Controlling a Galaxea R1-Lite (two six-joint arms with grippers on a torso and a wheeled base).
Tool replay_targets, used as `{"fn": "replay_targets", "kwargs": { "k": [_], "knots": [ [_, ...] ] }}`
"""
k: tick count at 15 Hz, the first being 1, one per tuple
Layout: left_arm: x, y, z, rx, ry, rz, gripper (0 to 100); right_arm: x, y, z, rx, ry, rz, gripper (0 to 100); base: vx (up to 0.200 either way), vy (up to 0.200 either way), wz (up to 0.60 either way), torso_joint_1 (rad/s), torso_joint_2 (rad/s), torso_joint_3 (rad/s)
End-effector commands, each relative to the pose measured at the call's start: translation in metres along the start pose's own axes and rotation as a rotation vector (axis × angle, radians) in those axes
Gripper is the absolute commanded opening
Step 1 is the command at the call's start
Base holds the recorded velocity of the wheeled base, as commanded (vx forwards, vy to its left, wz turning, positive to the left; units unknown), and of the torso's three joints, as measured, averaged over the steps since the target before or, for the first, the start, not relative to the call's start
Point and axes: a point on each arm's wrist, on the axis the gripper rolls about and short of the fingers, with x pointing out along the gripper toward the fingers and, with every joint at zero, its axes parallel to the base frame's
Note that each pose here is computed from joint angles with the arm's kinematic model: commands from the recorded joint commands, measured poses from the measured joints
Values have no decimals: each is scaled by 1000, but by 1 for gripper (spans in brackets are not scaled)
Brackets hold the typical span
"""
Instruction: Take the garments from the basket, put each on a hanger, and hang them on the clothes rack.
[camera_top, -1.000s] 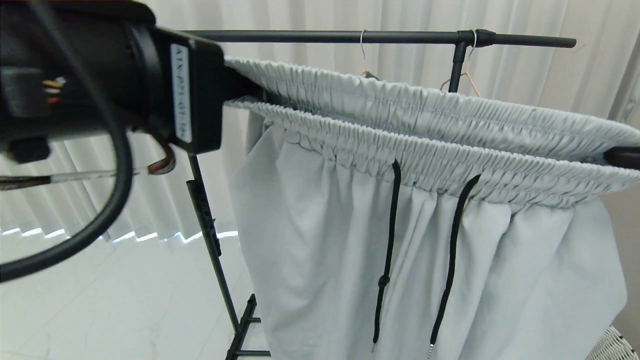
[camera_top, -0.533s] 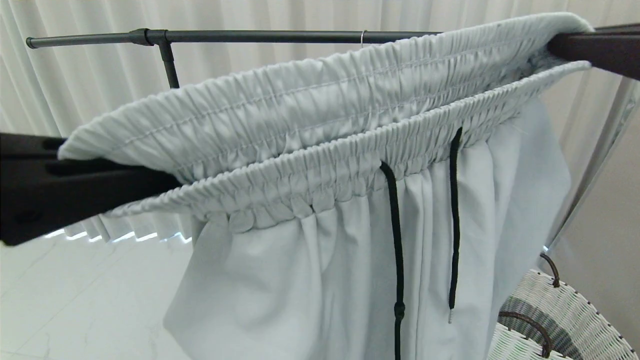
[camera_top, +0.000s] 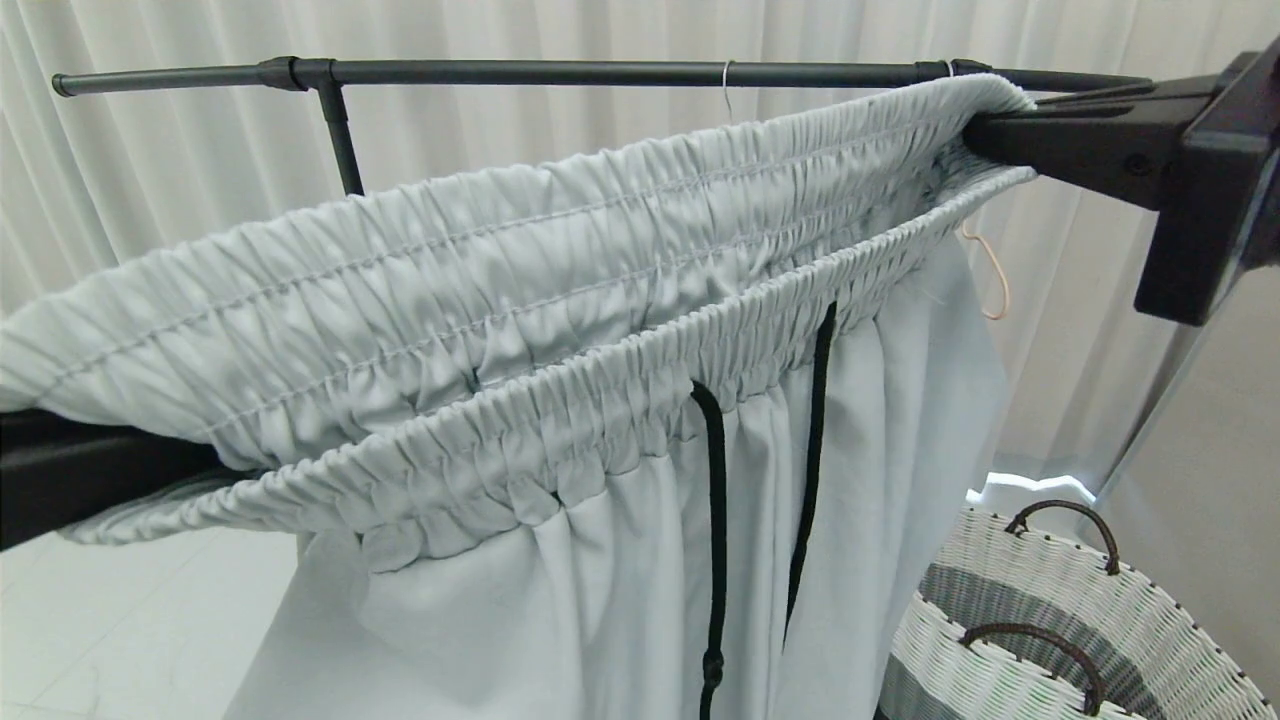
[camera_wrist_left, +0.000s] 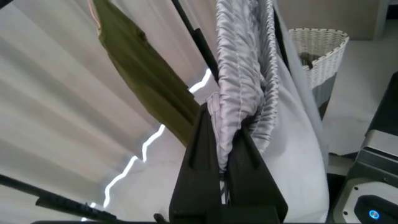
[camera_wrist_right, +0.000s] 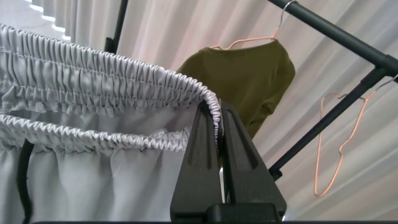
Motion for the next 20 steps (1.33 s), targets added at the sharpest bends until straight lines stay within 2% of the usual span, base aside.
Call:
{"fn": "replay_targets", "kwargs": {
  "k": [1,4,6,7,9,10,13,20],
  "knots": [
    [0,-1,0,2,-1,-5,0,1,1,-1,-2,3,2,0,0,0,0,0,0,0],
    [1,5,5,-21,-6,35,0,-1,-1,2,5,-9,-2,0,0,0,0,0,0,0],
    [14,27,16,-80,34,189,0,-13,-10,8,15,-26,-17,0,0,0,0,0,0,0],
    [22,34,22,-109,29,234,0,-19,-13,8,13,-23,-18,0,0,0,0,0,0,0],
    [42,40,36,-195,-39,280,0,-33,-19,5,5,-3,-11,0,0,0,0,0,0,0],
    [48,40,37,-220,-47,278,0,-38,-20,3,3,7,-7,0,0,0,0,0,0,0],
    [55,30,36,-212,-40,225,0,-38,-19,2,3,13,-2,0,0,0,0,0,0,0],
    [55,29,34,-213,-34,221,0,-38,-19,1,21,16,-2,0,0,0,0,0,0,0]
  ]
}}
